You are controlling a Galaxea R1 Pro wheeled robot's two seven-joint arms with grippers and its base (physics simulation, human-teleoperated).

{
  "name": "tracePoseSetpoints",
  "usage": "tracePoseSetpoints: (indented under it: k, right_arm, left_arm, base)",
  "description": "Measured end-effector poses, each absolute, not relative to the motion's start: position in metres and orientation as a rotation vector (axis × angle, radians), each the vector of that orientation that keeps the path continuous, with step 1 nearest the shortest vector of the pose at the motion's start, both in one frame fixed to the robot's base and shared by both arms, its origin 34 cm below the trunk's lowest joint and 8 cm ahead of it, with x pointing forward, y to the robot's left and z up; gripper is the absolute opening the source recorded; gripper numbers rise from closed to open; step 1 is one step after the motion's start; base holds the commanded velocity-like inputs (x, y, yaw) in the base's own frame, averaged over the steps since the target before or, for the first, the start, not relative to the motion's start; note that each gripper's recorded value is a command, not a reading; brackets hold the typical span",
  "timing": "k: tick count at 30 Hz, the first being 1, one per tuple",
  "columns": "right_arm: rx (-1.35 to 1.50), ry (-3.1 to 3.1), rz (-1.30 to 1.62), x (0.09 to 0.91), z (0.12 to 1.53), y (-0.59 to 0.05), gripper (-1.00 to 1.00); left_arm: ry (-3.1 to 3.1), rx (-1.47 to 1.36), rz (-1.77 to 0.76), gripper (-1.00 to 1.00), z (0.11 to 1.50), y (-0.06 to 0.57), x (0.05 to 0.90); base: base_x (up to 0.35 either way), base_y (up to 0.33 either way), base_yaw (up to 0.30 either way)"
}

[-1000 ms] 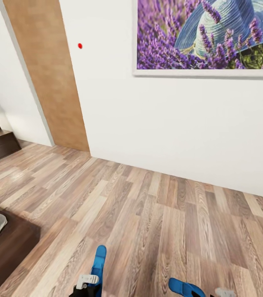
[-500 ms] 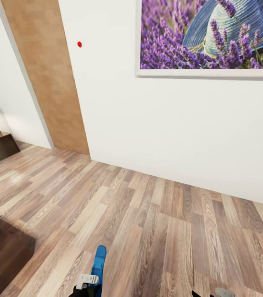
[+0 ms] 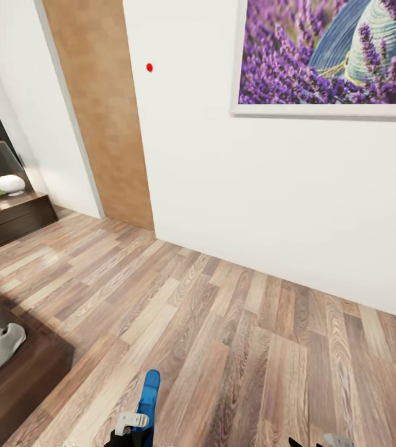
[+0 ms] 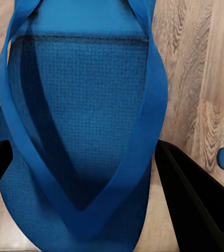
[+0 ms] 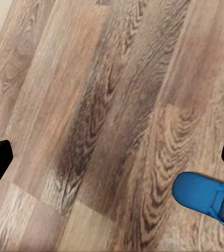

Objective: In the bedroom, move the book from the bed onto either nightstand, and place the two sandals side by side next to the bed.

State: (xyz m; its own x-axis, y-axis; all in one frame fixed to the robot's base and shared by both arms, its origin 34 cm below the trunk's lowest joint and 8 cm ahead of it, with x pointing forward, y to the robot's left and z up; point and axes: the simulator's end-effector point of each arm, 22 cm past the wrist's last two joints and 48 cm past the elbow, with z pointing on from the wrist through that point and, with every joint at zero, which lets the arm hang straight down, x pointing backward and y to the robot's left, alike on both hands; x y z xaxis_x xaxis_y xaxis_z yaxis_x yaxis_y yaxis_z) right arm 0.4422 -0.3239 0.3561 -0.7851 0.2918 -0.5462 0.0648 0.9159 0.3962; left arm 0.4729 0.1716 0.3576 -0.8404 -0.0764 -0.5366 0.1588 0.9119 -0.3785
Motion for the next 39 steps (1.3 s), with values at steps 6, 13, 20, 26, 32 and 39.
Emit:
tracePoseSetpoints:
  k: [6,13,20,26,32,39]
  right_arm:
    - [0.253,2.445,0.477,0.4422,0.3561,-0.3243,1.00]
    - [0.253,2.445,0.477,0.4423,0.3561,-0.3240,1.00]
    - [0.254,2.445,0.477,0.4422,0.3561,-0.3240,1.00]
    - [0.254,2.445,0.478,0.4422,0.3560,-0.3236,1.00]
    - [0.254,2.445,0.478,0.4422,0.3561,-0.3235,1.00]
    - [0.255,2.445,0.476,0.4423,0.3562,-0.3245,1.00]
  left_arm:
    - [2.508,0.060,-0.560,-1.00,0.3577,0.1715,0.4729]
    - [2.508,0.060,-0.560,-1.00,0.3578,0.1712,0.4732]
    - [2.508,0.059,-0.559,-1.00,0.3576,0.1716,0.4729]
    - [2.508,0.059,-0.560,-1.00,0.3576,0.1715,0.4728]
    - [2.507,0.059,-0.559,-1.00,0.3579,0.1716,0.4734]
    - [2.508,0.060,-0.559,-1.00,0.3578,0.1716,0.4732]
  base:
    - [0.000,-0.001,0.284]
    - [0.000,-0.148,0.284]
    - [0.000,-0.027,0.284]
    - [0.000,-0.001,0.284]
    - [0.000,0.000,0.284]
    - [0.000,0.000,0.284]
